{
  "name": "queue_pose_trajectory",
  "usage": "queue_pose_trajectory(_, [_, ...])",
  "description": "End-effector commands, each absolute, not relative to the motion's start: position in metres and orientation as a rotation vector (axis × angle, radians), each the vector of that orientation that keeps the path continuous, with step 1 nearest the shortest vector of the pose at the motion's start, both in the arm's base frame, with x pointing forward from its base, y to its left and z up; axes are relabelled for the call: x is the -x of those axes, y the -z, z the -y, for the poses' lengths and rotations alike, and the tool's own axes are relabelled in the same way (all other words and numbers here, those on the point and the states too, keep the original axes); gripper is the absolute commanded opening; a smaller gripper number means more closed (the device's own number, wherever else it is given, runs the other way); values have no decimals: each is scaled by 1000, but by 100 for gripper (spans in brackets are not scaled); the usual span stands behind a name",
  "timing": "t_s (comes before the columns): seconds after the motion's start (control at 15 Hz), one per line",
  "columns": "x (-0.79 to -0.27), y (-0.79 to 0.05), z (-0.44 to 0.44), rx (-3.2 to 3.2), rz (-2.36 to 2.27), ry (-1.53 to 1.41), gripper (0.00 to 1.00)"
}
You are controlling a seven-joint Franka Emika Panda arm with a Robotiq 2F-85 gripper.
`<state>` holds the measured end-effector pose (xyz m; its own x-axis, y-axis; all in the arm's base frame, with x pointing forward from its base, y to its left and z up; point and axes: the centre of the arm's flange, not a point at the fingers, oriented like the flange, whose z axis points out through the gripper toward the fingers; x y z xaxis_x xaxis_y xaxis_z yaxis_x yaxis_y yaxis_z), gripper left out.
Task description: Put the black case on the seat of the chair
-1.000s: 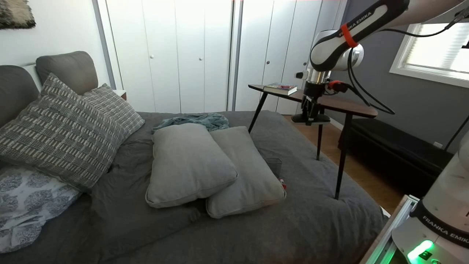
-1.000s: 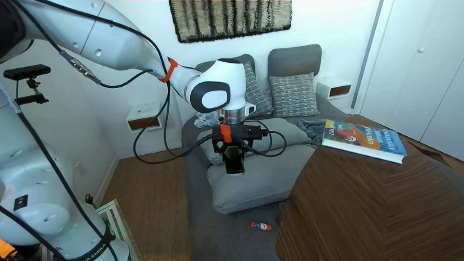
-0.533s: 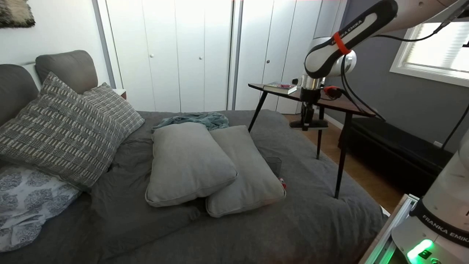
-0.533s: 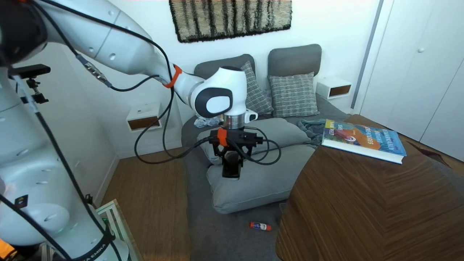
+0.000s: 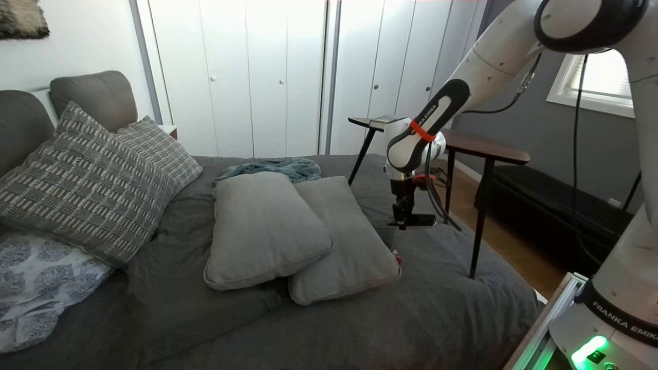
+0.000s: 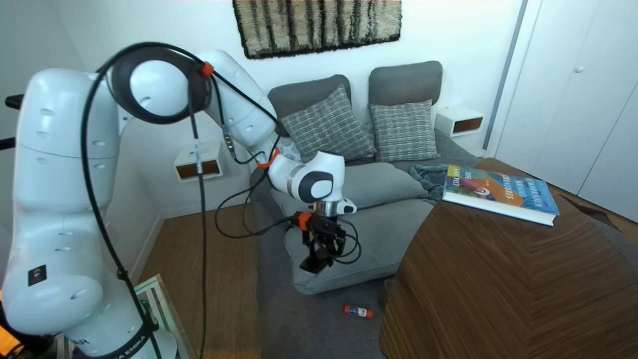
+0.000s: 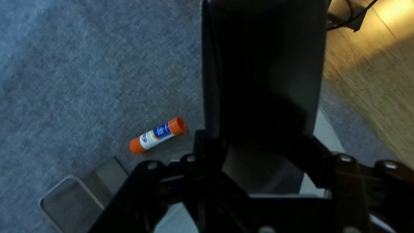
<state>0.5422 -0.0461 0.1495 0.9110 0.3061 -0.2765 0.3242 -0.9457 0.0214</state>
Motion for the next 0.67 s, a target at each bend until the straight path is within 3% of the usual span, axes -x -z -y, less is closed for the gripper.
queue_pose_trajectory(0.0, [-568, -81, 71, -2974, -234, 574, 45])
queue_pose_trajectory(0.53, [-521, -28, 159, -3029, 280, 889, 45])
queue_pose_trajectory(0.6, [-514, -19, 150, -2973, 195, 841, 70])
